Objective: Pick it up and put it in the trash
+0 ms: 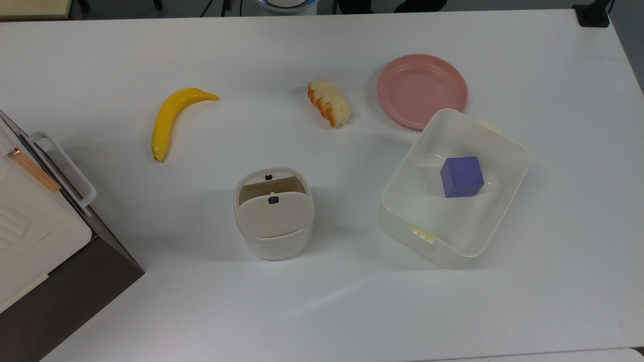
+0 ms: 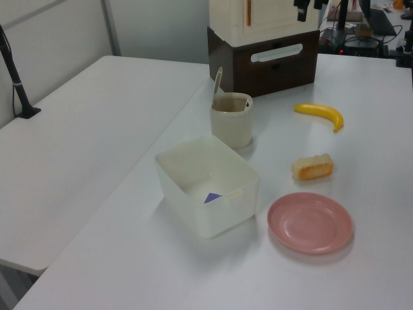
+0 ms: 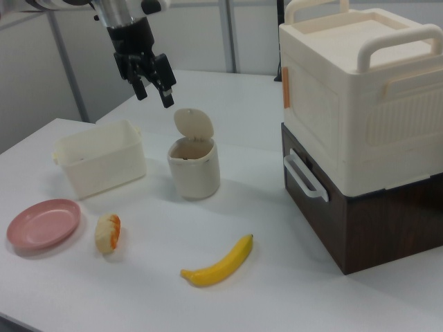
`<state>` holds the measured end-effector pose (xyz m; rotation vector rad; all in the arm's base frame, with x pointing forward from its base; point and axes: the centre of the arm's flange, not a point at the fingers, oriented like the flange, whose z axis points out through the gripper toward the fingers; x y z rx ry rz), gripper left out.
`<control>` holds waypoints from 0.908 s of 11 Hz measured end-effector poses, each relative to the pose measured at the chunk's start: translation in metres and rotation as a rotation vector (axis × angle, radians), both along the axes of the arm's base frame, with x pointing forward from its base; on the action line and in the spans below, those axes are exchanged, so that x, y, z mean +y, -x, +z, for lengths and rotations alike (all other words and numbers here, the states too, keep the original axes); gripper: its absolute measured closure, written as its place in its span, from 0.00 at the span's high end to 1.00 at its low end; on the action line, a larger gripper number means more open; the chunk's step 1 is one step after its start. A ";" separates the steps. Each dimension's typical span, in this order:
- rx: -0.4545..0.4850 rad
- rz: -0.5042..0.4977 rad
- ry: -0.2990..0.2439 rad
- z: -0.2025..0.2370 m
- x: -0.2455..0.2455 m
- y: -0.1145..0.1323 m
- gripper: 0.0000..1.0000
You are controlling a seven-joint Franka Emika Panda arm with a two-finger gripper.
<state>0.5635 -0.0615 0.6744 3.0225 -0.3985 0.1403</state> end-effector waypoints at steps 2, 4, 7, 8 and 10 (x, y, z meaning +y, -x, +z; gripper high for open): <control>0.012 -0.052 -0.054 -0.005 -0.027 0.014 1.00; 0.021 -0.077 -0.077 -0.010 -0.041 0.019 1.00; 0.006 -0.119 -0.139 -0.012 -0.061 0.023 1.00; 0.001 -0.127 -0.153 -0.011 -0.068 0.025 1.00; 0.001 -0.122 -0.157 -0.011 -0.067 0.025 1.00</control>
